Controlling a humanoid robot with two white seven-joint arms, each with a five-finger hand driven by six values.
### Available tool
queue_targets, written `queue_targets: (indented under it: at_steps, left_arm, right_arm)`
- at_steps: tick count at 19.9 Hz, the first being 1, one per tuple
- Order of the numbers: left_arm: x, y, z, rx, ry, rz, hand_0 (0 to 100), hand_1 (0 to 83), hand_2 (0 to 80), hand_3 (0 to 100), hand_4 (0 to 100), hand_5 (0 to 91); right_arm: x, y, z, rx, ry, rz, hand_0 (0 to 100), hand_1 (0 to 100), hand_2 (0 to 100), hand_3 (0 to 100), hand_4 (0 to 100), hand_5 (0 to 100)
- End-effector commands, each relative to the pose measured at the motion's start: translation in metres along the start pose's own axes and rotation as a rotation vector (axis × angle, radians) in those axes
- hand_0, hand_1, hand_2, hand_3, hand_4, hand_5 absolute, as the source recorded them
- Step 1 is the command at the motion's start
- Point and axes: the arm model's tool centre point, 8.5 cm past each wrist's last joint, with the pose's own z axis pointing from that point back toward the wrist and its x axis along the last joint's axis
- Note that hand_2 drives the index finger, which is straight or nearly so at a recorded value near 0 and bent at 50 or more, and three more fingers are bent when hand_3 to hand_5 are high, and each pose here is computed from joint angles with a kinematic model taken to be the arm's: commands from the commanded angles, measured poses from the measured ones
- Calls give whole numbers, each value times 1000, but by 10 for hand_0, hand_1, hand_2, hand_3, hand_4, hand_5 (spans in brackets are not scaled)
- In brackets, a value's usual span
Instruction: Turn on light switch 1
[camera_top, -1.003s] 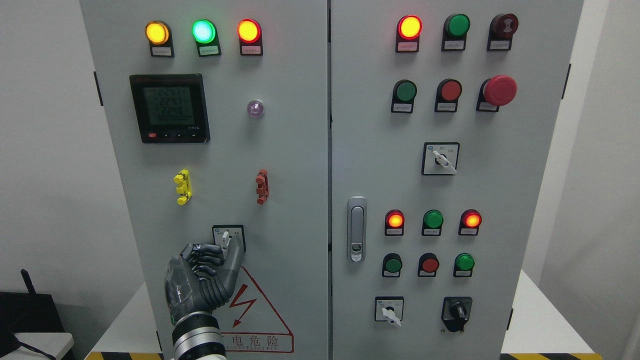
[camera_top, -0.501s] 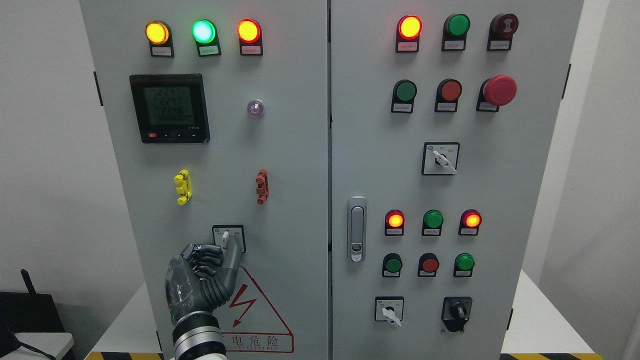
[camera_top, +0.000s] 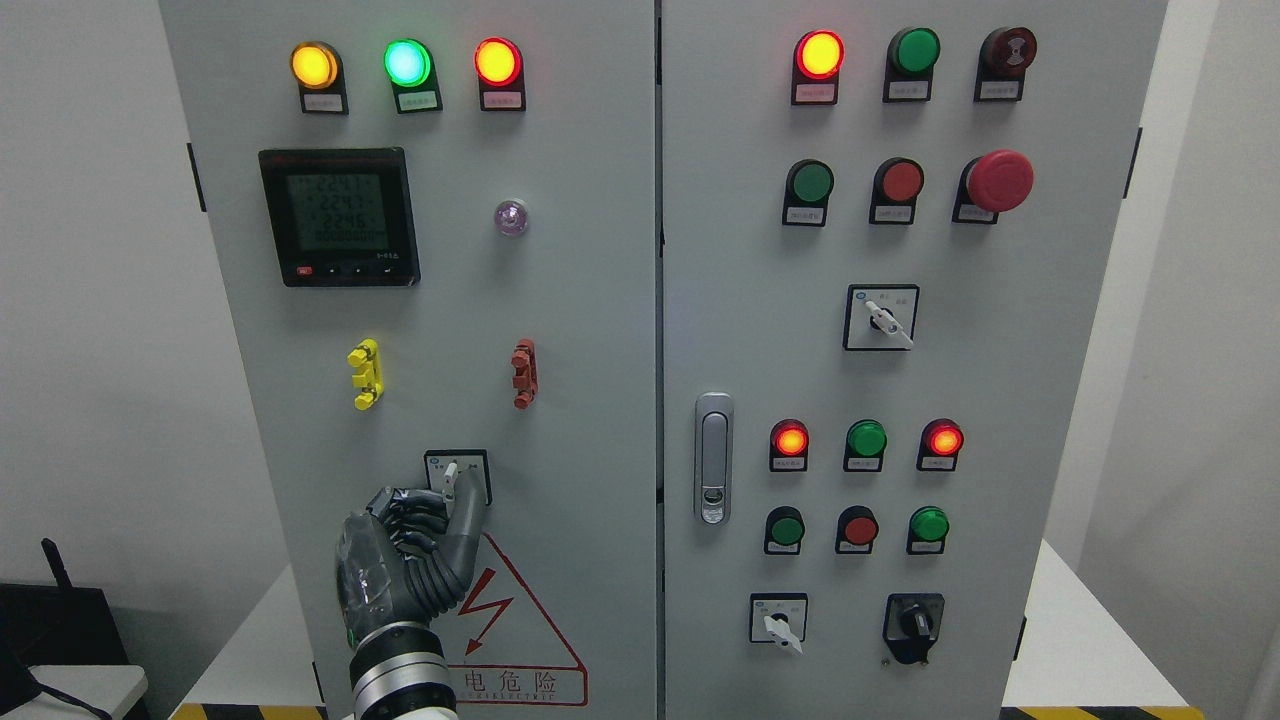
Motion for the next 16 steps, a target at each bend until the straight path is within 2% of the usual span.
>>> queue_targets:
  at_steps: [1, 16]
  left_arm:
    - [1, -3, 2, -7, -3, -1, 261, 471, 601, 791, 836, 778]
    - [0, -4, 3, -10, 5, -17, 307, 442, 602, 797, 839, 781]
  right_arm:
    - [0, 0, 0, 2, -3, -18, 120, 389, 0, 0, 0, 0]
    - [0, 0, 0, 2, -3, -18, 120, 389, 0, 0, 0, 0]
